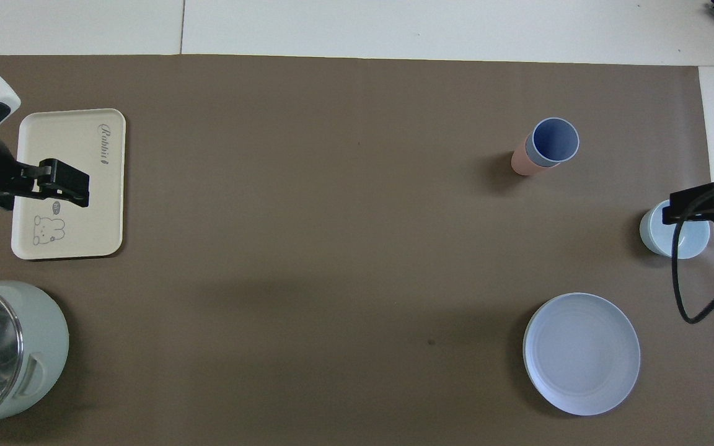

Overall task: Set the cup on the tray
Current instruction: 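Move the right gripper toward the nested blue and pink cups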

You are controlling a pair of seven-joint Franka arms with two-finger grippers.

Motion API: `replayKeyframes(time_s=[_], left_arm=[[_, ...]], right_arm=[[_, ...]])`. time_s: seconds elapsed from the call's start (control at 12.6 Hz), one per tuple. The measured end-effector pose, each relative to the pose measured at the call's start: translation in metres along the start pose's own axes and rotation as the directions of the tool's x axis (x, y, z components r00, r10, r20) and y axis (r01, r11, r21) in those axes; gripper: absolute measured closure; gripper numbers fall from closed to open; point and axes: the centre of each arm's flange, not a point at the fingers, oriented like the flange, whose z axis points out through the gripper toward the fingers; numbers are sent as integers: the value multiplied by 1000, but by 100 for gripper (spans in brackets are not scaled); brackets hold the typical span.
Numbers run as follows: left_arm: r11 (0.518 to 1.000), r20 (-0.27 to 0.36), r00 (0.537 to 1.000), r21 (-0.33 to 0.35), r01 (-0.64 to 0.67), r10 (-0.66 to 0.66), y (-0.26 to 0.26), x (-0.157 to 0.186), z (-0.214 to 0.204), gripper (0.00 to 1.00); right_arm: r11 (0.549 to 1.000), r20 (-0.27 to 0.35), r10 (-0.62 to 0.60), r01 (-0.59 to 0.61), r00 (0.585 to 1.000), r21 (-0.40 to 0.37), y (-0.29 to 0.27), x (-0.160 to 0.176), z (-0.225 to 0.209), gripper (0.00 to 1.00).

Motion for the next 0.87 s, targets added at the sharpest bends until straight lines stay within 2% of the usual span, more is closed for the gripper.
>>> replayKeyframes(time_s=[0.32, 0.48, 0.63, 0.87], left_arm=[[1000, -12, 1000, -1, -15, 15, 9, 0, -2, 0], [1000, -30, 999, -3, -18, 18, 10, 2, -4, 0], [1000, -36, 999, -4, -17, 17, 10, 2, -5, 0], [1000, -41, 999, -4, -19, 19, 11, 2, -6, 0]], right_arm=[[1000, -1, 0, 0, 1000, 0, 0, 0, 0, 0], [1000, -32, -3, 3, 999, 3, 0, 4, -1, 0], [997, -108, -70, 71, 992, 5, -1, 14, 5, 0], [962, -245, -263, 272, 933, 2, 16, 36, 39, 0]])
